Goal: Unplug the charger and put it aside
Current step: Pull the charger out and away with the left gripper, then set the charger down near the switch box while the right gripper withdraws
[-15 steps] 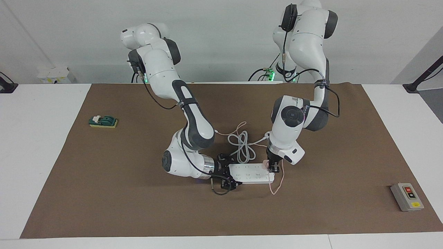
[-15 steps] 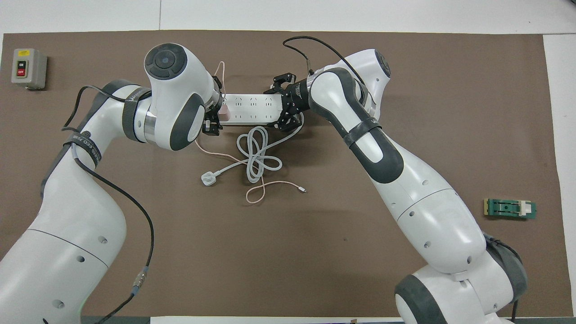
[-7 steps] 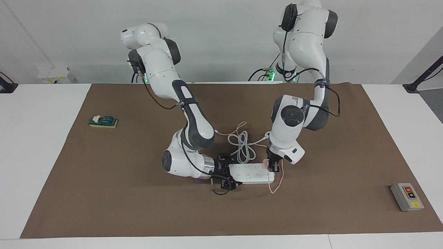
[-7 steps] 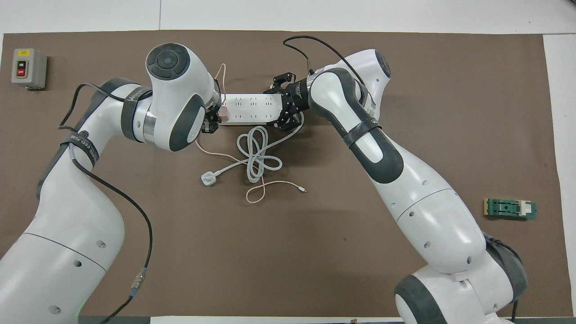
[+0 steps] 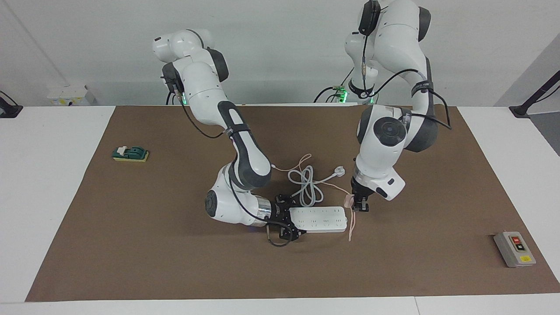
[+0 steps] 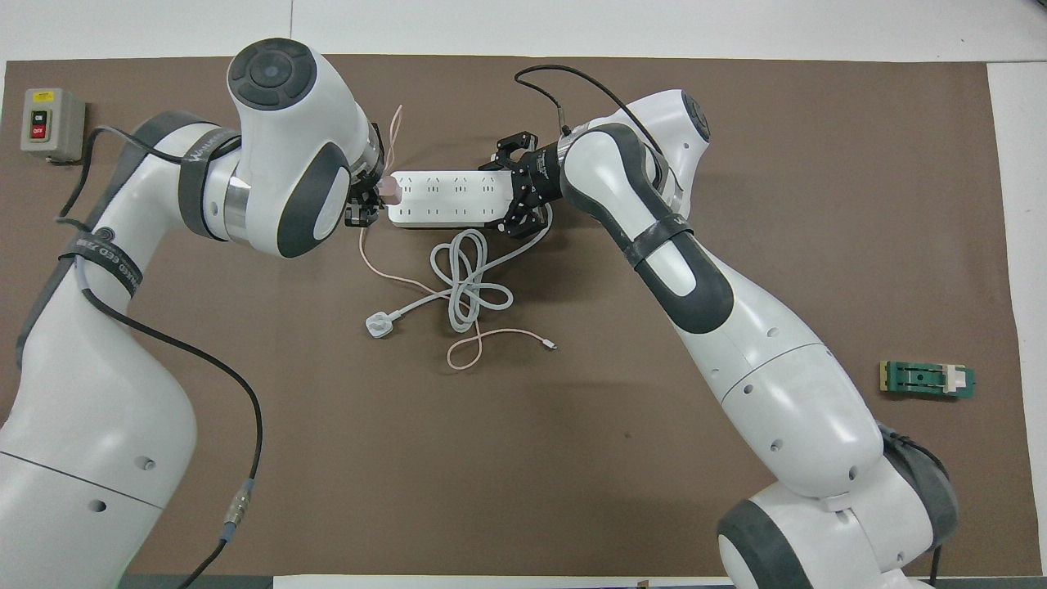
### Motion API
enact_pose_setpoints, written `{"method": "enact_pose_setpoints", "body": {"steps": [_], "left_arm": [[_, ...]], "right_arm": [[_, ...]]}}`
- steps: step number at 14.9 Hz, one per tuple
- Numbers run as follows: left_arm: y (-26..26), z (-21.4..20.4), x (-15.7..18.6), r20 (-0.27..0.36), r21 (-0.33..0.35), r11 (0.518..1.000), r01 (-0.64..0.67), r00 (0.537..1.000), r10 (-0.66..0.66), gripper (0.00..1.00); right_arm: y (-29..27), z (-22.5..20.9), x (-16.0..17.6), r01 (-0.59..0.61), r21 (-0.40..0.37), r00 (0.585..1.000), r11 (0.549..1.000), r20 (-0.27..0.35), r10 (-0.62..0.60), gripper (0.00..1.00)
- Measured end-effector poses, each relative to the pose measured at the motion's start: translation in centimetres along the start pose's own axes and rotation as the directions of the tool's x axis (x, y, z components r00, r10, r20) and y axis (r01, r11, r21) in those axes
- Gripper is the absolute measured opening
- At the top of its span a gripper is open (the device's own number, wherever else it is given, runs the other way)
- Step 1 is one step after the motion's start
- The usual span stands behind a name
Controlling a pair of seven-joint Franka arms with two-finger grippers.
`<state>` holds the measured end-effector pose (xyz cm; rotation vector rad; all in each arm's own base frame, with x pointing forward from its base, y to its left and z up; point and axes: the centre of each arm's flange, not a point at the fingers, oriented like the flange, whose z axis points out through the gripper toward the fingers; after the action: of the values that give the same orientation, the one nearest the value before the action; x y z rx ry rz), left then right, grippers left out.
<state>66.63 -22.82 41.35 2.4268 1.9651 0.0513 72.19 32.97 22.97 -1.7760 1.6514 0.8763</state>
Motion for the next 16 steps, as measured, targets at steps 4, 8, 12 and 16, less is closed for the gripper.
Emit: {"method": "enact_pose_setpoints", "body": {"steps": [4,8,12,16], "left_arm": [[-1.6,-4.9,12.4,0.029,0.031,0.987,-0.156,0.987,0.155,0.30],[-5.8,-5.1,26.5,0.083,0.058,0.901,-0.431,0.901,0.426,0.30],[-9.0,-2.0,31.1,0.109,0.035,0.780,-0.625,0.778,0.619,0.30],[-10.6,0.4,29.8,0.095,0.020,0.744,-0.668,0.742,0.664,0.36]], "right_arm": [[0.0,0.0,0.0,0.000,0.000,1.000,1.000,0.000,0.000,0.94],[0.0,-0.3,-1.5,0.041,0.013,0.999,0.999,-0.015,-0.041,1.00],[-0.9,-5.4,-3.4,0.065,0.070,0.998,0.995,-0.025,-0.064,1.00],[-0.2,-14.0,-5.2,0.131,0.038,0.981,0.991,-0.147,-0.124,1.00]]}}
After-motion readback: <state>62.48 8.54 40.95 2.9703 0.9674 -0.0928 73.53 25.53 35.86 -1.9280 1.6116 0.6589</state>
